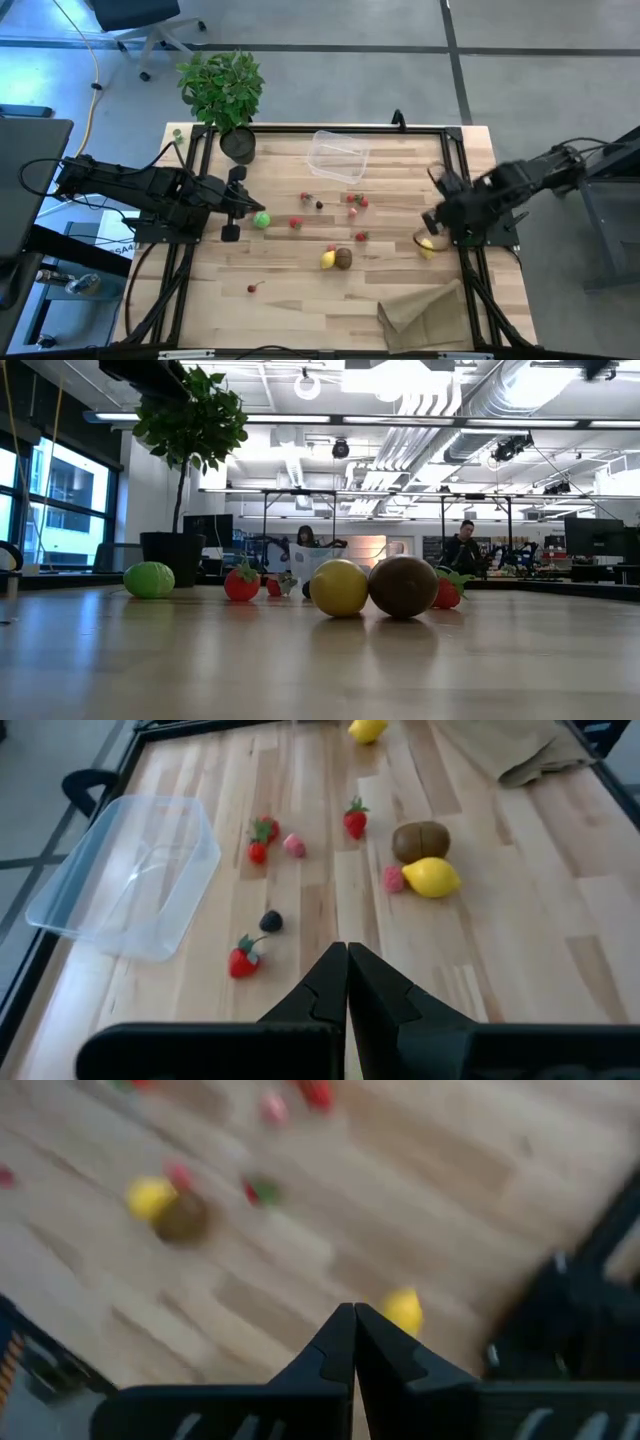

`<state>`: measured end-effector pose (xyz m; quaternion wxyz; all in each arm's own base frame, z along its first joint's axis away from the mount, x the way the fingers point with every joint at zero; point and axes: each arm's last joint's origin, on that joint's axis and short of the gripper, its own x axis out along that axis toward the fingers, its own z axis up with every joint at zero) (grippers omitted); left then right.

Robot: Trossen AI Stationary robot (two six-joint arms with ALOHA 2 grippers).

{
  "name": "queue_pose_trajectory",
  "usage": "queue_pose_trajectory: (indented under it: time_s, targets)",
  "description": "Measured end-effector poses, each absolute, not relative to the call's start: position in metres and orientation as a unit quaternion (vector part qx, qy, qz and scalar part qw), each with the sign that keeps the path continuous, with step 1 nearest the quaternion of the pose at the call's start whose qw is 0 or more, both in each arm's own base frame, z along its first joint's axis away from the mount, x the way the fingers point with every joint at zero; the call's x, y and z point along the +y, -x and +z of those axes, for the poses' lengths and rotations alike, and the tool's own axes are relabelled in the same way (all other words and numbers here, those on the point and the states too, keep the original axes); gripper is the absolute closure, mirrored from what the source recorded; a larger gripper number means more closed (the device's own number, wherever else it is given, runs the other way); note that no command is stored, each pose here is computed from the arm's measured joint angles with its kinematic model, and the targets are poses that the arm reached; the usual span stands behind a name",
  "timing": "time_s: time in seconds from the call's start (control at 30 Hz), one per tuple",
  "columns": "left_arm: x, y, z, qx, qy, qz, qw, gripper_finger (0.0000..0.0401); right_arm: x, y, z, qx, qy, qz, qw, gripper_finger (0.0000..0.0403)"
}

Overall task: Pick and placing Produce into tupperware
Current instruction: Put the right lemon into the transparent bin

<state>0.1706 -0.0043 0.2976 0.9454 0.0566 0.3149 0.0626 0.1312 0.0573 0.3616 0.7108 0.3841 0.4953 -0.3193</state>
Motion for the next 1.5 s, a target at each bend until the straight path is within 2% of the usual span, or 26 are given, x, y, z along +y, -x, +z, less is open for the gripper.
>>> queue_pose_trajectory:
  time_s: [0.2, 0.33, 0.53, 0.67, 1.0, 1.2, 1.33, 1.5]
  targets:
    - [-0.005, -0.172, 0.299, 0.306, -0.054, 0.058, 0.949, 0.0398, 0.075, -0.115, 0.325, 0.551, -0.413, -0.35, 0.636, 0.0403]
    - [-0.005, -0.172, 0.299, 0.307, -0.054, 0.058, 0.948, 0.0398, 0.084, -0.115, 0.309, 0.561, -0.421, -0.37, 0.609, 0.0402]
    - [-0.005, -0.172, 0.299, 0.308, -0.054, 0.057, 0.948, 0.0398, 0.092, -0.118, 0.296, 0.552, -0.439, -0.37, 0.604, 0.0402]
    - [-0.006, -0.171, 0.298, 0.31, -0.061, 0.026, 0.948, 0.0398, 0.092, -0.119, 0.29, 0.548, -0.445, -0.378, 0.599, 0.0402]
    - [-0.007, -0.167, 0.293, 0.344, -0.101, -0.007, 0.934, 0.0398, 0.092, -0.119, 0.29, 0.523, -0.475, -0.407, 0.579, 0.0402]
    - [-0.007, -0.165, 0.291, 0.357, -0.117, -0.013, 0.927, 0.0398, 0.092, -0.12, 0.29, 0.515, -0.473, -0.407, 0.587, 0.0399]
    - [-0.006, -0.165, 0.29, 0.361, -0.123, 0.0, 0.925, 0.0398, 0.09, -0.121, 0.29, 0.502, -0.451, -0.4, 0.62, 0.0364]
    - [-0.004, -0.165, 0.291, 0.362, -0.135, 0.033, 0.922, 0.0398, 0.088, -0.119, 0.289, 0.502, -0.436, -0.413, 0.622, 0.0297]
